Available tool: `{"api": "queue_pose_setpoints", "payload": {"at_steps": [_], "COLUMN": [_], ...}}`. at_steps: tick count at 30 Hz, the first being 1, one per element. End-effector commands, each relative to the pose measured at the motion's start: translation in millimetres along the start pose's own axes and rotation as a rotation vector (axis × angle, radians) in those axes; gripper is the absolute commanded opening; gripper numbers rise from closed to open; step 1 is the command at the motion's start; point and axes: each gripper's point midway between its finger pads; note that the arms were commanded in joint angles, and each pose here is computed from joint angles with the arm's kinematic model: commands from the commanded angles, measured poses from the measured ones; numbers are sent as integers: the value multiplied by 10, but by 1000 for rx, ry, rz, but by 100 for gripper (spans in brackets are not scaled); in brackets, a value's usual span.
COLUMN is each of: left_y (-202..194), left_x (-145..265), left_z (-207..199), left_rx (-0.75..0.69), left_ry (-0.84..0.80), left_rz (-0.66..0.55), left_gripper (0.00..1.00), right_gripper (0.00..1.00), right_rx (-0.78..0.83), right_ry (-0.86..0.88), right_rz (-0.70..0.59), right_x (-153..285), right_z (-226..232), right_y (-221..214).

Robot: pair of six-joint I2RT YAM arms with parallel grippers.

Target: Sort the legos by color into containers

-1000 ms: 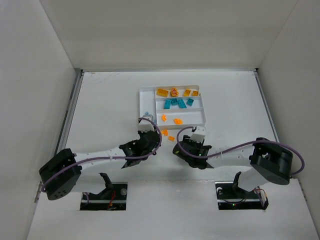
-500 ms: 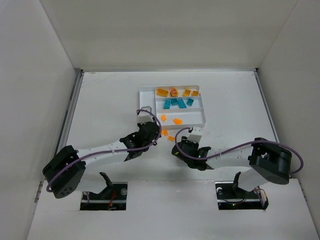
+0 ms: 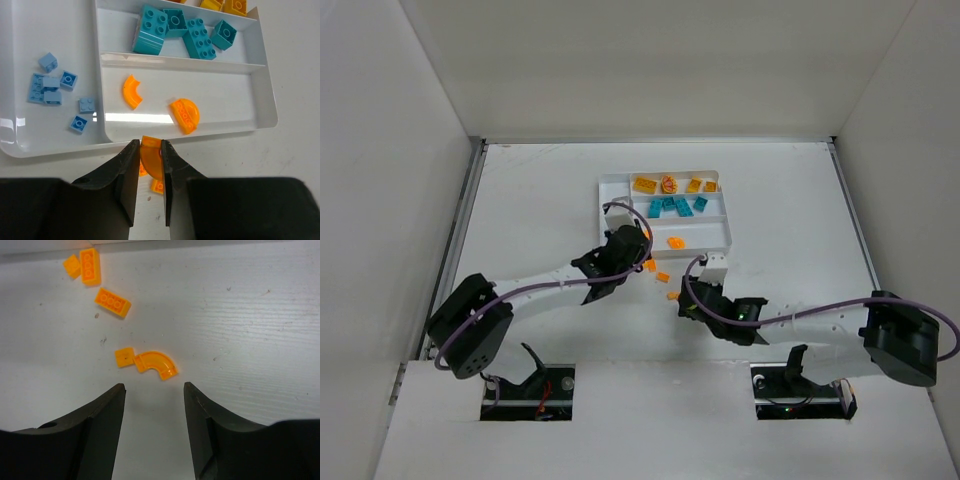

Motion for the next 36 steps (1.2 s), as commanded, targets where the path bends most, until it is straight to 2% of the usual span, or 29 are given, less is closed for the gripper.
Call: {"api": "queue_pose_setpoints", "payload": {"at_steps": [1, 7, 18, 21, 23, 26, 28, 36], "left_y": [195, 205, -22, -63, -73, -49, -7, 56], "left_x": [-59, -285, -771, -844, -874, -844, -770, -316], "left_z": [-168, -257, -327, -299, -277, -251, -224, -10], "left_rx": [22, 37, 27, 21, 16, 10, 3, 0], "left_ry": [-45, -56, -40, -24, -17, -14, -14, -19], "left_rz": [-34, -4, 84, 97, 100, 98, 84, 31], "left_gripper": [13, 13, 13, 15, 21, 34, 38, 39], "right_gripper": [56, 58, 59, 59, 58, 52, 47, 34], "right_rx": [116, 133, 186, 199, 208, 217, 225, 234], "right_ry": [91, 132, 144, 149, 146, 146, 149, 128], "right_rz": [40, 35, 78, 92, 106, 113, 123, 167], "right_x": [-8, -82, -287, -315, -338, -350, -351, -296], "right_z": [107, 82, 117, 150, 154, 160, 167, 140], "right_y": [-27, 99, 25, -7, -29, -43, -65, -221]}}
Point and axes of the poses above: each gripper's point midway between its finger pads, its own x axis back along the fingers, its own z axis along the line the jaws close on, y = z × x, and after that the axes turned 4 degrees about -x, right-handed
